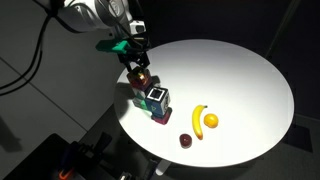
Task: Remove the top square toy from the stack on the left and put it on the table.
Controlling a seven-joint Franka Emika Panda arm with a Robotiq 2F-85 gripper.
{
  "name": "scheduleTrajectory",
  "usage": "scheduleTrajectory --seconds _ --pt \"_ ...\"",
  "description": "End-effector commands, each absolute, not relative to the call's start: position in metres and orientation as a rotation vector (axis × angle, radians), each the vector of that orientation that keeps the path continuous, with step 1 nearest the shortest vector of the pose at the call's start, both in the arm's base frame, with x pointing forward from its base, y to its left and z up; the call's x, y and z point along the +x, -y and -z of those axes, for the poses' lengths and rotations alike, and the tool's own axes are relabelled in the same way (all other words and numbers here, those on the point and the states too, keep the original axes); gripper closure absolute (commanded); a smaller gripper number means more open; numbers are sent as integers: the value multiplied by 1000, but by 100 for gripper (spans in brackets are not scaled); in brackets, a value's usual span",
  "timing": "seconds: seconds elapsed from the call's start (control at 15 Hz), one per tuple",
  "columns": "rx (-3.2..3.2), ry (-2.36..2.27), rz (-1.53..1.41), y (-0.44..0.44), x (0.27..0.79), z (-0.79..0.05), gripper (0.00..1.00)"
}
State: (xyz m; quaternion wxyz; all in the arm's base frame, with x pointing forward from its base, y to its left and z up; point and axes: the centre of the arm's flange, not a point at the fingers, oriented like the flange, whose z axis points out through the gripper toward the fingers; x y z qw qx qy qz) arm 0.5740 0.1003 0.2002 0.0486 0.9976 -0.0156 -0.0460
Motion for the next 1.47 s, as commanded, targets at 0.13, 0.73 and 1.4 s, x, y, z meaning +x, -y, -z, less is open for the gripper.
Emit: scheduleTrajectory --seconds 0.13,0.73,1.4 --pt "3026 41 135 -99 568 -196 0" --pt "3020 35 145 -97 571 -204 57" --pt "3022 99 150 -69 585 -248 91"
